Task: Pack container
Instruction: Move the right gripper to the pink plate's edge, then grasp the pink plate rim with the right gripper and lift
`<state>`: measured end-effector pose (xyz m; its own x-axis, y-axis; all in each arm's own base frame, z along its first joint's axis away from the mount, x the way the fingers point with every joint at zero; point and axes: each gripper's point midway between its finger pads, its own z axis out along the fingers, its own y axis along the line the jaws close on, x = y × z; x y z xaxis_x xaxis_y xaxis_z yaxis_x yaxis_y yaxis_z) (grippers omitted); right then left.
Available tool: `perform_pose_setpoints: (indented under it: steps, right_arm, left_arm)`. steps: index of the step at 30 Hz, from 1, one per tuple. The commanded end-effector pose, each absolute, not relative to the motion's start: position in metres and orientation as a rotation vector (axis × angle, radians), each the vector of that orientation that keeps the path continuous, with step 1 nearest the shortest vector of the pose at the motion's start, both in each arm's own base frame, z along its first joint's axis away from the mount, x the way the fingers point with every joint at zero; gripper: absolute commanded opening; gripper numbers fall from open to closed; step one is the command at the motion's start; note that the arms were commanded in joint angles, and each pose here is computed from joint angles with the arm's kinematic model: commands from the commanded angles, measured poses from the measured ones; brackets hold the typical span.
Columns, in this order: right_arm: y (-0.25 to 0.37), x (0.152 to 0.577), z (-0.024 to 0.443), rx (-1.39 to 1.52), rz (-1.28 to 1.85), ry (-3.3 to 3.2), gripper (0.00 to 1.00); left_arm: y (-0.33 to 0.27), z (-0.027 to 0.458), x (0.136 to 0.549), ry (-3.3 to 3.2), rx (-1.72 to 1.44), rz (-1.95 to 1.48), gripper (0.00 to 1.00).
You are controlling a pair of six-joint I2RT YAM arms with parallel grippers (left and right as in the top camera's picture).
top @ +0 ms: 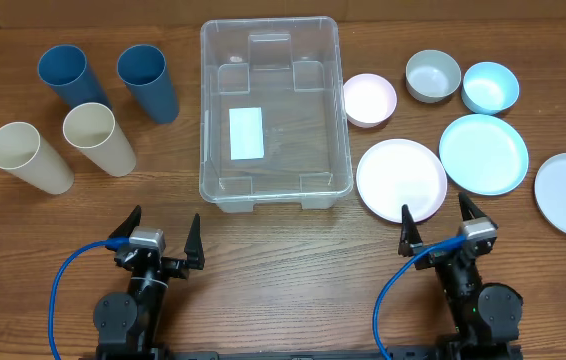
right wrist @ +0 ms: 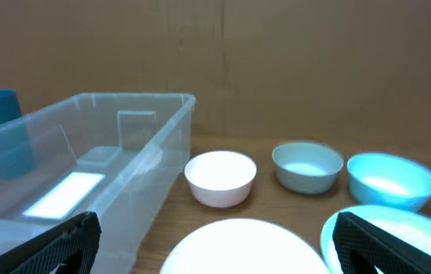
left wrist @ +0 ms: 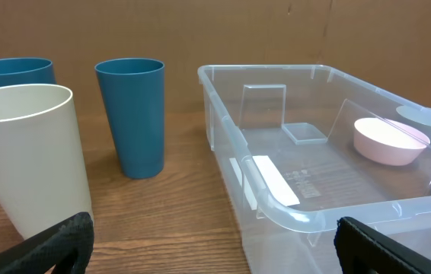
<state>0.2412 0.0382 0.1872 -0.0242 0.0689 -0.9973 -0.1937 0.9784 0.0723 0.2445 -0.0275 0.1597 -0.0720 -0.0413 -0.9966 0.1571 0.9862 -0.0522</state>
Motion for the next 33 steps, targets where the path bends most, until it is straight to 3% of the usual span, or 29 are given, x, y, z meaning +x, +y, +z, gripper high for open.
perform_pose_setpoints:
  steps: [1,10,14,16,23,33]
  right_arm:
    - [0.032,0.24,0.229,0.055,0.307,1.603,1.0]
    - [0.037,0.29,0.269,0.151,0.31,2.231,1.0]
    - [0.052,0.302,0.215,0.162,0.395,2.503,1.0]
    - [0.032,0.311,0.157,0.482,0.296,2.687,1.0]
    - [0.001,0.307,0.065,1.17,-0.002,2.786,0.91]
    - [-0.002,0.301,0.036,1.413,-0.062,2.724,0.78]
  left_arm:
    - [-0.028,0.16,0.244,1.629,0.1,-0.161,1.0]
    - [-0.028,0.16,0.244,1.629,0.1,-0.161,1.0]
    - [-0.028,0.16,0.244,1.629,0.1,-0.161,1.0]
    - [-0.028,0.16,0.244,1.629,0.1,-0.161,1.0]
    - [-0.028,0.16,0.244,1.629,0.1,-0.161,1.0]
    - [-0.028,0.16,0.244,1.629,0.1,-0.161,1.0]
